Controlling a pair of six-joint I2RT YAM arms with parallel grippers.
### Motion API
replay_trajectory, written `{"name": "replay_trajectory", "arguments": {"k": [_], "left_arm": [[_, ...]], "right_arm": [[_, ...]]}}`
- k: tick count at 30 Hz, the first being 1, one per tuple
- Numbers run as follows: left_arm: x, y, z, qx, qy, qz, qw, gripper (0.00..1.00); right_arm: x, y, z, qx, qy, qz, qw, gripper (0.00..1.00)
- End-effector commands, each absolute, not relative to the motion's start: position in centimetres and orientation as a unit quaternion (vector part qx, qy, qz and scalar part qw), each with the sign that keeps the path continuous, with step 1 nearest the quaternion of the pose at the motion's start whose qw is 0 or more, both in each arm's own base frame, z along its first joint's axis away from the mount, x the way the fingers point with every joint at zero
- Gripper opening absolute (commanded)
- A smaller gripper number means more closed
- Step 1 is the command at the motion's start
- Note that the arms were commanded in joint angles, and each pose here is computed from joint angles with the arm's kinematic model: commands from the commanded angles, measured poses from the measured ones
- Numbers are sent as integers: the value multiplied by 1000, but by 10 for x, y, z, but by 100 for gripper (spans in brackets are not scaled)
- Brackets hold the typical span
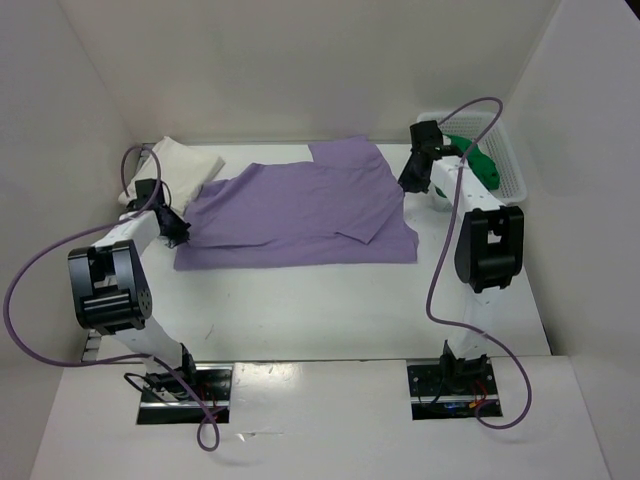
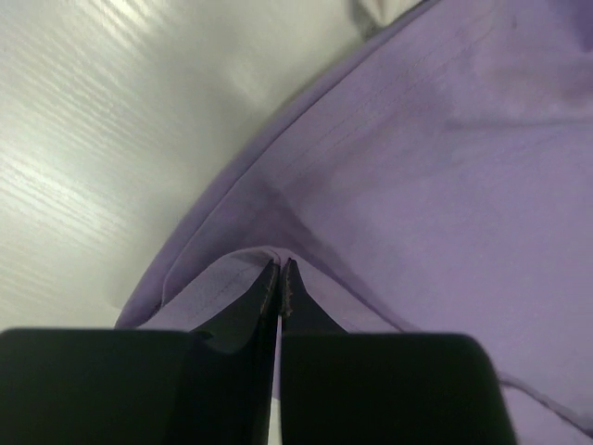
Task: Fold and stack the t-shirts
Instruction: Fold the flattened tshirt in 1/3 of the way
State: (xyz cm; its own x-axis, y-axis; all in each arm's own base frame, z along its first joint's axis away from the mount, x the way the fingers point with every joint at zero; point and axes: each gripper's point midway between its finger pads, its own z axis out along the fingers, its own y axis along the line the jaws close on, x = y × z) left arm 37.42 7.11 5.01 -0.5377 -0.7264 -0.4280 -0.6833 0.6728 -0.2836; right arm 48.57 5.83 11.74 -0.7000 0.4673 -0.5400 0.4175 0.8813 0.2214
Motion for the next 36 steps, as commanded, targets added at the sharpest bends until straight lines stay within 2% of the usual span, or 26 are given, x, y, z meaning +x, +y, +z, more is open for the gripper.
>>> {"name": "replay_trajectory", "arguments": {"k": [1, 4, 7, 8, 10, 13, 15, 16, 17, 18, 20, 21, 22, 24, 25, 26, 27, 29, 31, 35, 36], "left_arm": [[402, 84, 74, -414, 851, -51, 319, 0], [403, 84, 61, -420, 853, -50, 306, 0], [393, 93, 44, -448, 847, -54, 282, 5], [393, 96, 46, -450, 843, -60, 287, 8], [384, 101, 49, -463, 836, -59, 290, 21], [373, 115, 78, -475, 815, -58, 326, 28], [364, 119, 95, -479, 807, -54, 341, 37], [358, 117, 97, -479, 806, -54, 344, 42], [355, 109, 96, -474, 809, -70, 341, 57], [348, 104, 98, -471, 810, -77, 340, 68], [331, 87, 84, -469, 821, -98, 311, 100], [328, 83, 86, -466, 821, -104, 314, 100], [324, 80, 84, -465, 822, -108, 309, 100], [312, 70, 72, -460, 830, -119, 293, 100], [312, 66, 71, -463, 827, -129, 291, 90], [313, 62, 70, -465, 825, -142, 289, 80], [313, 62, 70, -465, 825, -142, 289, 69], [311, 62, 62, -473, 824, -137, 279, 51], [308, 67, 51, -487, 820, -131, 269, 50], [314, 64, 40, -501, 813, -147, 258, 52], [313, 66, 34, -511, 810, -146, 249, 52]], "right_arm": [[509, 44, 144, 247, 902, 23, 354, 0], [510, 42, 131, 248, 906, 14, 344, 0], [512, 42, 132, 248, 904, 15, 348, 0], [514, 45, 137, 246, 903, 24, 351, 2], [516, 50, 143, 242, 901, 38, 357, 15], [514, 54, 167, 237, 894, 59, 376, 23], [505, 53, 190, 237, 885, 66, 394, 29], [495, 54, 185, 235, 888, 70, 389, 36], [487, 53, 188, 235, 886, 71, 393, 40], [466, 53, 189, 238, 886, 79, 391, 51], [445, 53, 185, 241, 887, 84, 385, 64], [424, 53, 177, 243, 891, 86, 374, 69], [414, 52, 171, 244, 894, 84, 368, 80], [385, 49, 150, 252, 901, 78, 345, 82], [377, 51, 143, 262, 902, 83, 334, 59], [369, 50, 134, 268, 904, 81, 323, 47], [356, 48, 118, 277, 909, 78, 303, 37], [348, 49, 105, 283, 911, 79, 288, 24], [339, 48, 85, 289, 917, 71, 266, 25], [336, 50, 66, 289, 923, 67, 246, 54], [335, 50, 61, 289, 925, 65, 240, 54]]}}
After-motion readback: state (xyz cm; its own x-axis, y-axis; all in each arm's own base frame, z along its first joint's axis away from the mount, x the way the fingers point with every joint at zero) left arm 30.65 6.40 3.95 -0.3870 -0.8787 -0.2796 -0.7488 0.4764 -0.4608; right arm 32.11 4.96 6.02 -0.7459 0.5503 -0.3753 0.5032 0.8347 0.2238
